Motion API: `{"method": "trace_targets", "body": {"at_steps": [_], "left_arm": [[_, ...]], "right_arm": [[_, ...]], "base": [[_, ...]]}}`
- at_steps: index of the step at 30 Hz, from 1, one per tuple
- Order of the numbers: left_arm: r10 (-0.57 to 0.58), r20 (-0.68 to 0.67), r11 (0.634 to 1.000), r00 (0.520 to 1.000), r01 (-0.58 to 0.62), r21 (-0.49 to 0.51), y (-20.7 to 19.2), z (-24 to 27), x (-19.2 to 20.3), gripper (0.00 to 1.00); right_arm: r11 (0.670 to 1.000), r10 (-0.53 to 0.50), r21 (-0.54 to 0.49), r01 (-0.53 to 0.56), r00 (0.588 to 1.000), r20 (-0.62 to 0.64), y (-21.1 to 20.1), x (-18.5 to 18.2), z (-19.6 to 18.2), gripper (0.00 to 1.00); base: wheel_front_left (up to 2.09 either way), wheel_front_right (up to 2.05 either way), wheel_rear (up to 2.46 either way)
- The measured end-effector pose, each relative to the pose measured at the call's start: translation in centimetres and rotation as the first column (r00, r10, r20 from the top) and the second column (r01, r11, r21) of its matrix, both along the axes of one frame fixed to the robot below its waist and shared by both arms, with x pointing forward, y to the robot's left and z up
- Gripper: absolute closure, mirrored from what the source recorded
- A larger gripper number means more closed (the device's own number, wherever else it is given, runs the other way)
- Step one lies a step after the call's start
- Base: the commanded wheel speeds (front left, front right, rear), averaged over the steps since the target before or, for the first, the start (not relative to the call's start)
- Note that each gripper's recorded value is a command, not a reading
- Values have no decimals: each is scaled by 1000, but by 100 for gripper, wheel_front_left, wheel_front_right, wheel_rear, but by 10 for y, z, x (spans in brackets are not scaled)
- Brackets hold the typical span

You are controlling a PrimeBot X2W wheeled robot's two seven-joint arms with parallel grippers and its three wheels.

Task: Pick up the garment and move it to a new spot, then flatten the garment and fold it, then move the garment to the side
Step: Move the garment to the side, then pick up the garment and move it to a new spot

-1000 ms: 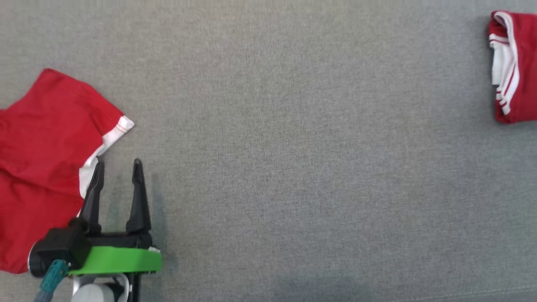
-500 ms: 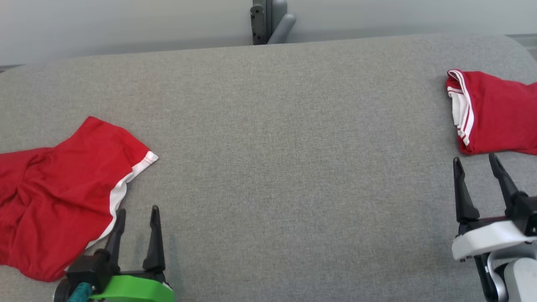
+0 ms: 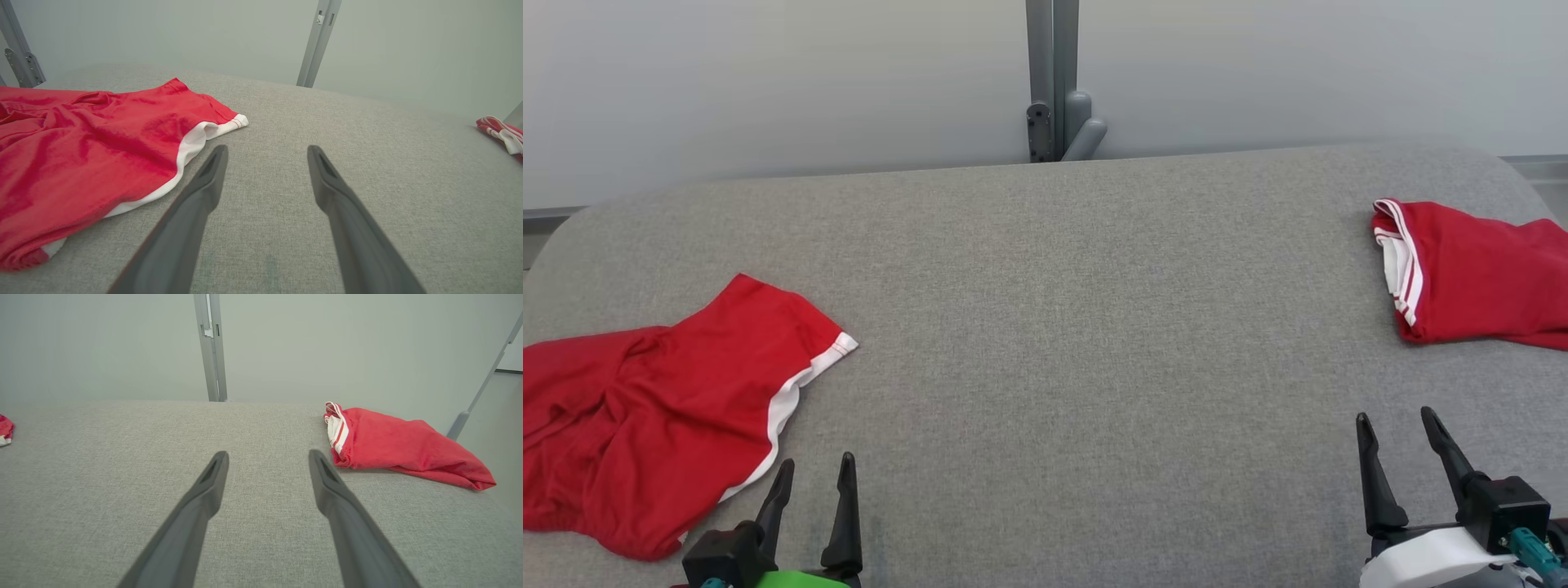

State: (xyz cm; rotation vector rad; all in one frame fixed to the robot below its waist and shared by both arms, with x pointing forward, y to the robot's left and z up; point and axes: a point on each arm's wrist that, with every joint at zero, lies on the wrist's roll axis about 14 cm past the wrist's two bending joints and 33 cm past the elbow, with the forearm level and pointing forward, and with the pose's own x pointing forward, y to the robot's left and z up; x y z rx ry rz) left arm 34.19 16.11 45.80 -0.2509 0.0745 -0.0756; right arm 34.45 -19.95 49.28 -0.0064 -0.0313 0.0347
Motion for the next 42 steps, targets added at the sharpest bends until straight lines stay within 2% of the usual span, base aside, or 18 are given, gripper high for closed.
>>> {"method": "trace_targets", "body": {"at_steps": [19, 30, 35, 42], "left_arm": [[23, 26, 1000, 999, -22, -22, 5, 8, -4, 0], [162, 51, 986, 985, -160, -36, 41, 18, -19, 0], [273, 40, 962, 961, -271, -37, 70, 15, -44, 0], [440, 41, 898, 897, -439, -32, 115, 15, -85, 0]], "right_arm": [[999, 36, 21, -35, 999, -29, 17, -1, -10, 0], [987, 158, 20, -157, 987, -32, 56, 13, -11, 0], [962, 272, 24, -271, 962, -19, 94, 24, -7, 0], [905, 424, 36, -423, 906, -4, 151, 34, -2, 0]], "base": [[0, 0, 0], [0, 0, 0], [0, 0, 0], [0, 0, 0]]}}
